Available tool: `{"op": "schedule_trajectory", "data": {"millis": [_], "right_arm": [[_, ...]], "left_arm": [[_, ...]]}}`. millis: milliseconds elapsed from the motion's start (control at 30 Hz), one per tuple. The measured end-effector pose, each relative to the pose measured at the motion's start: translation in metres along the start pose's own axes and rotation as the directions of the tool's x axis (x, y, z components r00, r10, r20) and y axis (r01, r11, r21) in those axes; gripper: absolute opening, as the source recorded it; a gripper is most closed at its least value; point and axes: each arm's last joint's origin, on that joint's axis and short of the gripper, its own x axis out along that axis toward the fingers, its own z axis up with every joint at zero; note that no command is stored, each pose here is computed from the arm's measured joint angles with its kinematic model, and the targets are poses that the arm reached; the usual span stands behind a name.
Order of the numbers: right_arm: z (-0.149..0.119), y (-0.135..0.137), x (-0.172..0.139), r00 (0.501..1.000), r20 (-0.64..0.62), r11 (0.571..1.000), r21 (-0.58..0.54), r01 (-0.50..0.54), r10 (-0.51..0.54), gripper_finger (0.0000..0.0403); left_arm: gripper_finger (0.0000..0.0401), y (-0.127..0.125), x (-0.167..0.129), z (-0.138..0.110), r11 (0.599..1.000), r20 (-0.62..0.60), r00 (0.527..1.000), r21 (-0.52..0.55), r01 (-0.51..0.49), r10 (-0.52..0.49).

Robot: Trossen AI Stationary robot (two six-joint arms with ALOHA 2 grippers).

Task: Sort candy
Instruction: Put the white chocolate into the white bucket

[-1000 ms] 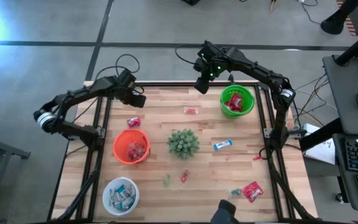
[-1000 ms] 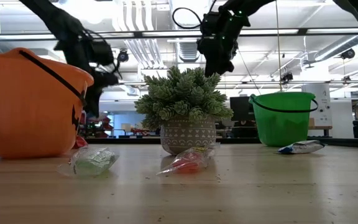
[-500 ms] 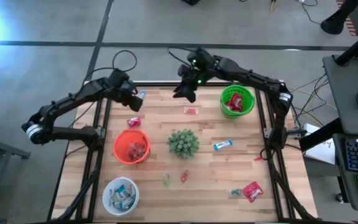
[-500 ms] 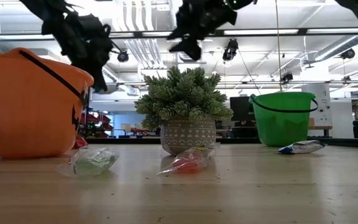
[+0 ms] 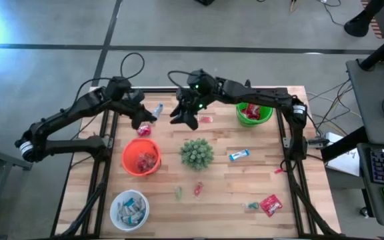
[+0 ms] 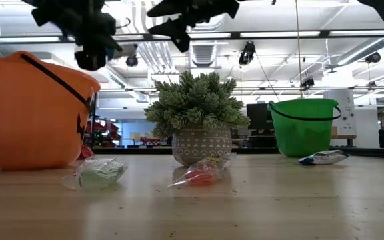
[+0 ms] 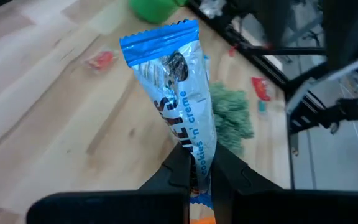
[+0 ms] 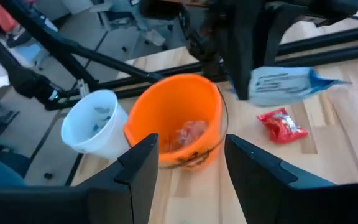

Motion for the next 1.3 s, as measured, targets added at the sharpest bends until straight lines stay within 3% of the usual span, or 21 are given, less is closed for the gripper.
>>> {"op": "schedule_trajectory", "data": {"millis": [200,433,1300], "right_arm": [[0.003,0.007,0.009,0.979,0.052,0.98,0.049,0.195,-0.197,0.0176],[0.013,0.007,0.011,0.97,0.164,0.978,0.132,0.161,-0.182,0.0176],[0.005,-0.002,0.038,0.968,0.188,0.972,0.197,0.129,-0.166,0.0168]], "left_arm": [[0.0002,-0.02,-0.008,-0.005,0.995,0.022,0.998,0.076,0.058,-0.06],[0.0002,-0.034,-0.009,0.0,0.983,0.091,0.988,0.147,0.112,-0.127],[0.0002,-0.034,0.006,0.009,0.974,0.101,0.983,0.179,0.136,-0.156]]}}
